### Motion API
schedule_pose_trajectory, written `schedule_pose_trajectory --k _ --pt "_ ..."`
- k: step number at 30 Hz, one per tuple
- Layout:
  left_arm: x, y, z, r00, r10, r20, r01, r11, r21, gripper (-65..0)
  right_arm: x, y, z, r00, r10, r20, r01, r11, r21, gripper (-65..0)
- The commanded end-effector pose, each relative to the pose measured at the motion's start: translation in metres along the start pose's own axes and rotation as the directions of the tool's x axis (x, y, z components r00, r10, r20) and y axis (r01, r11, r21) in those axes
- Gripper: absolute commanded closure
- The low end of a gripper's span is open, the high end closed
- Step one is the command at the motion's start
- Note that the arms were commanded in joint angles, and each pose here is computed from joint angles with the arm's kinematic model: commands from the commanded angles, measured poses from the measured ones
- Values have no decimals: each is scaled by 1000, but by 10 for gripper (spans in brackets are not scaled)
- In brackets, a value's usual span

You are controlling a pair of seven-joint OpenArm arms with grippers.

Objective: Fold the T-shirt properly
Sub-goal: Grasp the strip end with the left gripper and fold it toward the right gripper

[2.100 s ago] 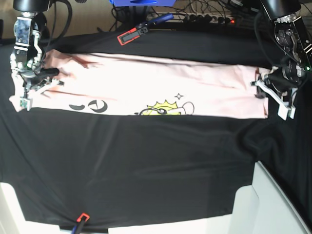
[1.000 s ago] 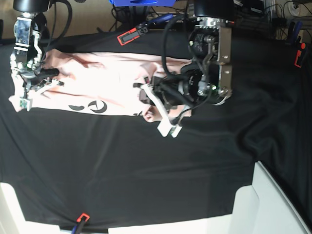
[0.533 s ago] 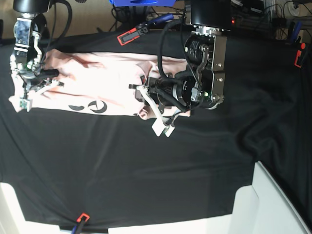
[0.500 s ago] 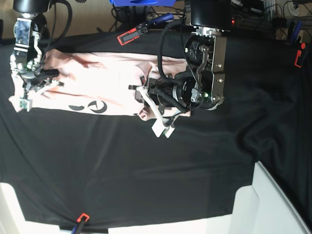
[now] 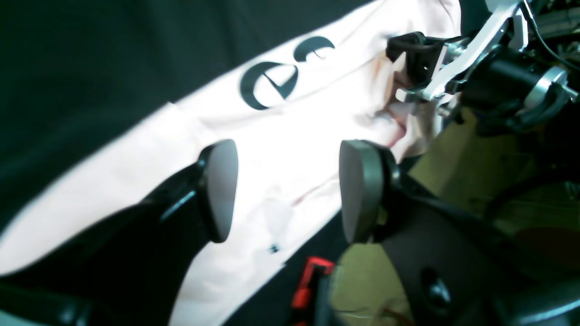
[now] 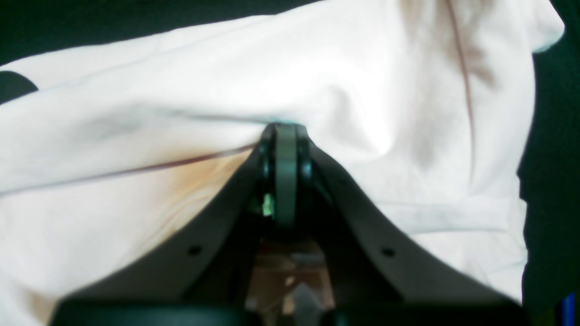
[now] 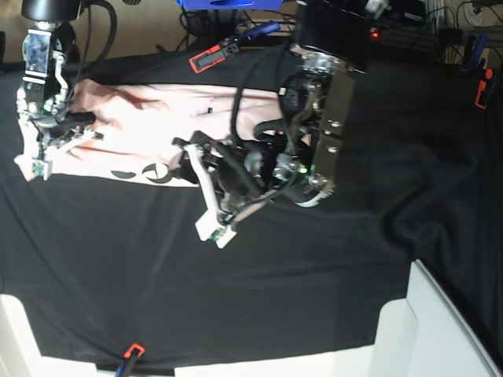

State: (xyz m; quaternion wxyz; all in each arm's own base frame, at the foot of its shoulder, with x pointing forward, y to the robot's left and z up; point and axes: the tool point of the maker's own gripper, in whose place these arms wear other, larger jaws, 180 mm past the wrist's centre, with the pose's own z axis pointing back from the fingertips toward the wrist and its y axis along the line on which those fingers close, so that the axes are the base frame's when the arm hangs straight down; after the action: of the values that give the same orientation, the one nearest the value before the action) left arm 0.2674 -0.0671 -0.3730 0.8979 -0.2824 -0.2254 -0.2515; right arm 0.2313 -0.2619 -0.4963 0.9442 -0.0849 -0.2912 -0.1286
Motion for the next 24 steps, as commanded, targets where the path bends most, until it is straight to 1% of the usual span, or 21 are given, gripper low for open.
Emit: schedule_pose_trajectory --k 1,2,5,6,8,9,10,12,13,14,17,20,22,23,24 --pt "6 4 6 1000 -16 20 16 1000 13 -306 -2 -4 0 1000 2 -19 -3 1000 -11 0" --pt "0 12 8 1000 -20 5 19 999 30 -259 -1 -4 0 1000 3 -19 -4 1000 -12 0" --pt "-16 38 17 999 -33 -30 36 995 89 -25 0 -4 0 1000 4 -16 -4 1000 -12 0" --pt "-20 48 20 999 -38 -30 41 993 110 0 0 -4 1 1000 3 -13 -3 1000 -11 0" --pt "-33 71 30 1000 -16 -27 20 987 161 0 7 -6 4 1000 -3 9 3 1000 -14 0" --pt "-39 87 38 1000 30 -11 -27 979 200 0 11 -5 6 1000 -4 24 4 1000 -13 0" --pt "-46 105 48 995 97 14 -97 965 243 0 16 -5 9 999 -1 40 1 1000 -12 0" --pt "-65 141 71 970 233 69 -242 912 332 0 28 -5 17 997 4 80 -3 1000 -9 0" --pt "-72 154 82 957 276 93 -291 885 363 0 36 -3 21 995 7 103 -6 1000 -5 -1" --pt "-77 165 91 949 296 106 -313 867 387 0 41 -1 23 993 9 115 -9 1000 -3 -3" --pt "-86 193 118 944 305 125 -328 826 458 0 48 4 28 990 -4 139 3 1000 7 -13" --pt "-94 215 139 952 287 111 -300 786 541 0 53 6 31 988 -5 155 3 1000 12 -62" --pt "-101 230 154 955 280 99 -280 736 616 0 54 4 32 988 -8 157 7 1000 8 -102" --pt "-104 237 162 957 277 92 -268 708 653 0 56 -3 32 987 -18 160 19 1000 -6 -125" --pt "-107 242 168 958 273 84 -256 689 678 0 58 -12 32 986 -34 166 38 999 -24 -144"
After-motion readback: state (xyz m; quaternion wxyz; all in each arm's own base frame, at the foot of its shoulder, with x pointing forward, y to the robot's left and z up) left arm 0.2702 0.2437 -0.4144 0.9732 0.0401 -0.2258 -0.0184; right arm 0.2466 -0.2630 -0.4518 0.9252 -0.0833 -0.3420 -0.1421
